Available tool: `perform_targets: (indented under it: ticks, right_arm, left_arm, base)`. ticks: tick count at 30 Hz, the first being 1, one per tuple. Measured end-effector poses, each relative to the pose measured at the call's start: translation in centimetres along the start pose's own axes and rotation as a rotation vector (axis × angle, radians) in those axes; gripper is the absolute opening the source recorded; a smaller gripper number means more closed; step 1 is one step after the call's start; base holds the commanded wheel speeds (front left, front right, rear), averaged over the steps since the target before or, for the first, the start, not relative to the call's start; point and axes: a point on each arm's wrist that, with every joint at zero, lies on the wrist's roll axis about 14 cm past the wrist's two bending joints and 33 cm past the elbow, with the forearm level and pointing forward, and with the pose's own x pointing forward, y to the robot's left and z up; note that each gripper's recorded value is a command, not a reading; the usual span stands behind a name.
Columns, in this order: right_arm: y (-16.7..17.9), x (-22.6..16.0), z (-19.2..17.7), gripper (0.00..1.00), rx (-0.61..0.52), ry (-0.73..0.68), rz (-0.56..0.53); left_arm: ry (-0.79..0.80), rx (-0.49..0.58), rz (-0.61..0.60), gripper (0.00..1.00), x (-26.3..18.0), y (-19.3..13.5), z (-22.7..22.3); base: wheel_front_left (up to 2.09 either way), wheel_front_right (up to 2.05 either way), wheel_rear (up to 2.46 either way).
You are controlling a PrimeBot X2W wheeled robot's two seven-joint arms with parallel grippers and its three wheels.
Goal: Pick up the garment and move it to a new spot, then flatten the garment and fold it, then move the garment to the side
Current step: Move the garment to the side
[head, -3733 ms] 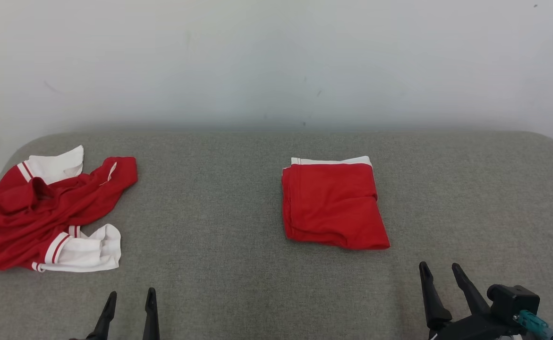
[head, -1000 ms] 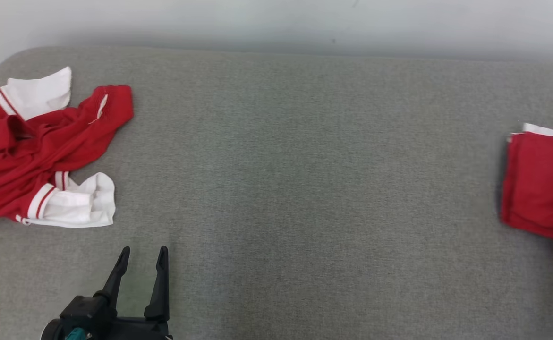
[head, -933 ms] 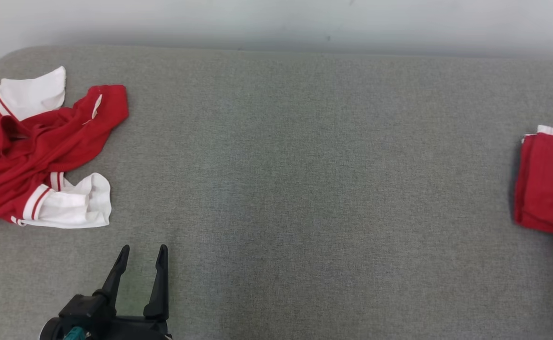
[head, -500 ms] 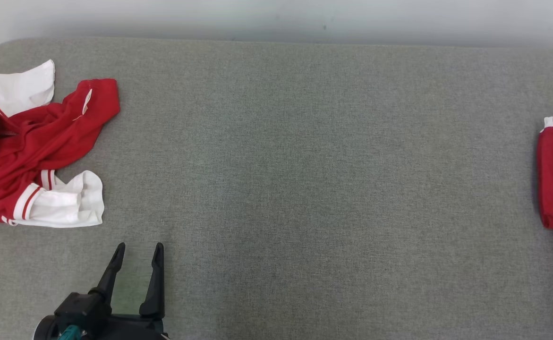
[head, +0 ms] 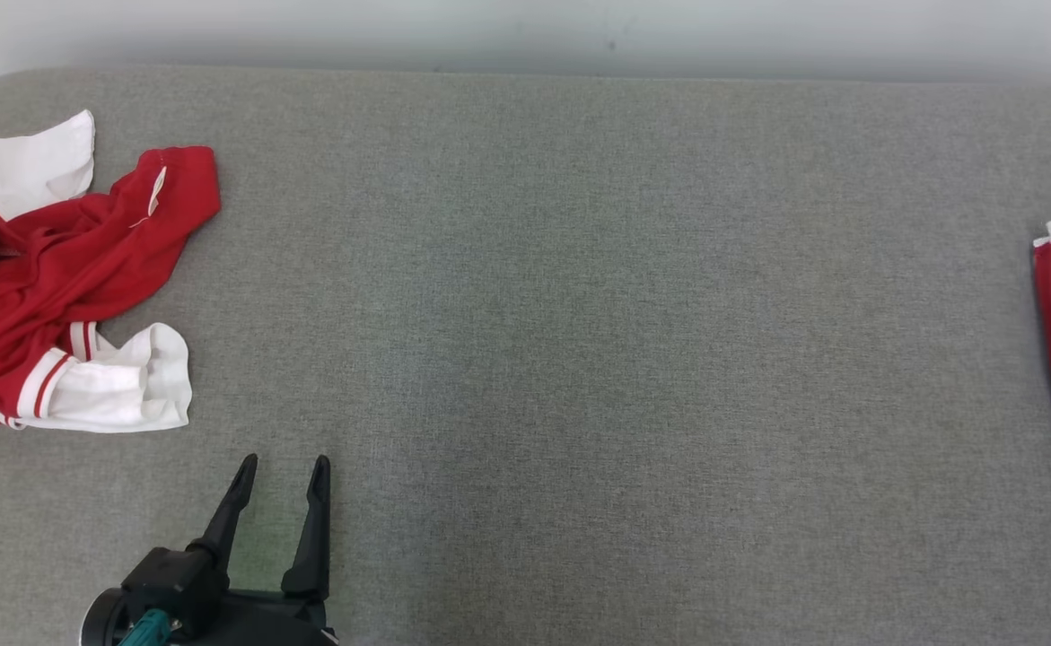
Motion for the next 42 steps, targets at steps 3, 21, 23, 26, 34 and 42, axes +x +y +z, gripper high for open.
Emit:
perform_targets:
  ticks: [3, 21, 23, 26, 34, 42]
  right_arm:
    - [-0.4, 0.6, -0.1, 0.75, -0.004, -0.031, 0.001]
    - [3.9, 0.4, 5.2, 1.00, 0.255, -0.295, 0.100]
    - [6.7, -0.6, 6.9, 1.00, 0.330, -0.342, 0.162]
    - [10.2, -2.8, 8.8, 1.00, 0.427, -0.416, 0.257]
    - [15.8, -10.6, 9.3, 1.00, 0.573, -0.536, 0.452]
    - [16.9, -16.6, 9.1, 1.00, 0.745, -0.606, 0.471]
  left_arm:
    - [0.003, -0.001, 0.004, 1.00, -0.1, 0.1, -0.1]
    - [-0.034, -0.006, 0.018, 1.00, -0.8, 0.1, 1.0]
    - [-0.049, -0.008, 0.026, 1.00, -1.1, 0.1, 1.5]
    - [-0.067, -0.012, 0.038, 1.00, -1.9, 0.2, 1.9]
    - [-0.172, -0.015, 0.051, 1.00, -4.1, -0.1, 4.9]
    - [-0.259, -0.011, 0.042, 1.00, -6.1, -0.9, 7.1]
  base:
    - [0.00, 0.00, 0.00]
    - [0.00, 0.00, 0.00]
    - [0.00, 0.00, 0.00]
    - [0.00, 0.00, 0.00]
    - [0.00, 0.00, 0.00]
    - [0.00, 0.00, 0.00]
